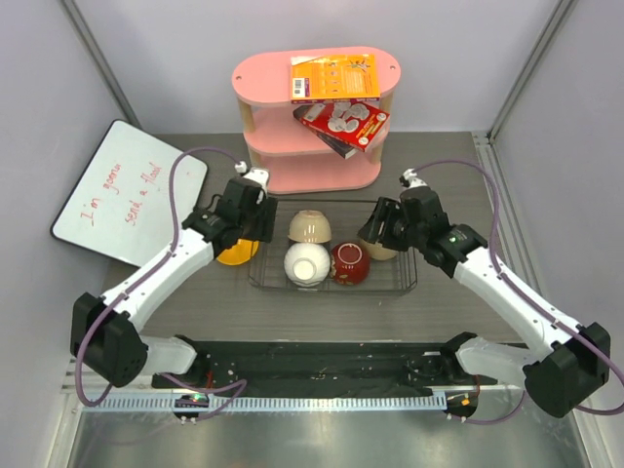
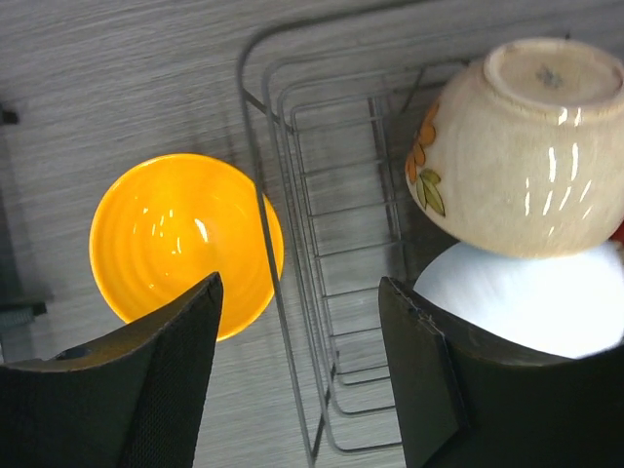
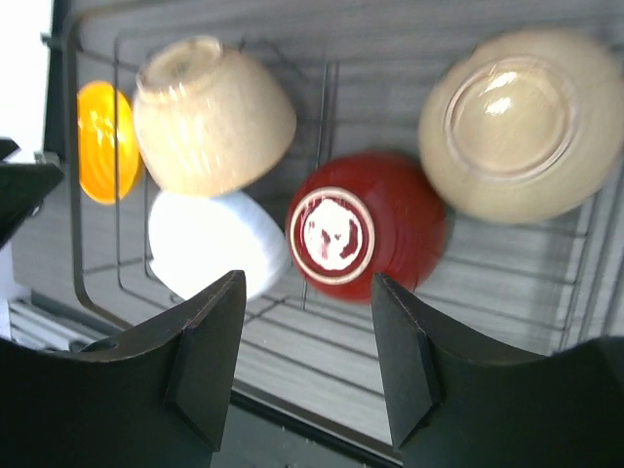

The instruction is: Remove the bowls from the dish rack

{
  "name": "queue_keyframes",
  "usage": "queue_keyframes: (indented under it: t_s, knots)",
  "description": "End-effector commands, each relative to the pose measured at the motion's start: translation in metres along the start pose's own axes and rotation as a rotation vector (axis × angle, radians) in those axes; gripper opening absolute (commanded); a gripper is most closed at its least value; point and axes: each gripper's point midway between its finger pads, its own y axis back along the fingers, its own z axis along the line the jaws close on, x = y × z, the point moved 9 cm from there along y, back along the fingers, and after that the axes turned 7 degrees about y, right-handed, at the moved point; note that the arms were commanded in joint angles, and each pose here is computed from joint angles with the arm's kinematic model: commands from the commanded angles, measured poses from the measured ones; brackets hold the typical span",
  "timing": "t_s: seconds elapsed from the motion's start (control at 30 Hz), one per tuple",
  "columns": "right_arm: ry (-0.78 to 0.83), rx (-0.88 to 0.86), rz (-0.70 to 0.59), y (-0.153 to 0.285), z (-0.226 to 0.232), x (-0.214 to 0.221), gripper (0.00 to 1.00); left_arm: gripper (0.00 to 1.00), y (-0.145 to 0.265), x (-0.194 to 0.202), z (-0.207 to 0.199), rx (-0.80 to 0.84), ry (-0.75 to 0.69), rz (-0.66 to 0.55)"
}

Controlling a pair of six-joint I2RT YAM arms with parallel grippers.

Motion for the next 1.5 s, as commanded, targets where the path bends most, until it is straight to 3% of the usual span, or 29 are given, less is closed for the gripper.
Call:
queue_keyframes:
  t_s: [0.0, 0.27, 0.57, 0.93, 1.17, 1.47]
  knots:
    - [-0.035, -0.027, 0.047, -0.007, 0.008, 0.021, 0.6, 0.66, 0.005, -0.007, 0.004, 0.02, -0.231, -0.059]
    - [-0.024, -0.046, 0.122, -0.022, 0.021, 0.037, 0.64, 0.67, 0.0, 0.009, -0.001, 0.127, -0.286, -0.155]
    - [-0.01, -0.059, 0.171, -0.031, 0.031, 0.049, 0.64, 0.66, -0.001, 0.024, -0.025, 0.291, -0.309, -0.135]
    - [-0.01, -0.043, 0.208, -0.035, 0.028, 0.062, 0.65, 0.65, -0.022, 0.033, -0.031, 0.257, -0.488, -0.185]
    - [-0.005, -0.03, 0.219, -0.037, 0.025, 0.067, 0.65, 0.66, -0.051, 0.045, -0.033, 0.222, -0.506, -0.127]
    - [0.002, -0.004, 0.274, -0.048, 0.017, 0.081, 0.64, 0.66, -0.064, 0.036, -0.039, 0.217, -0.506, -0.242]
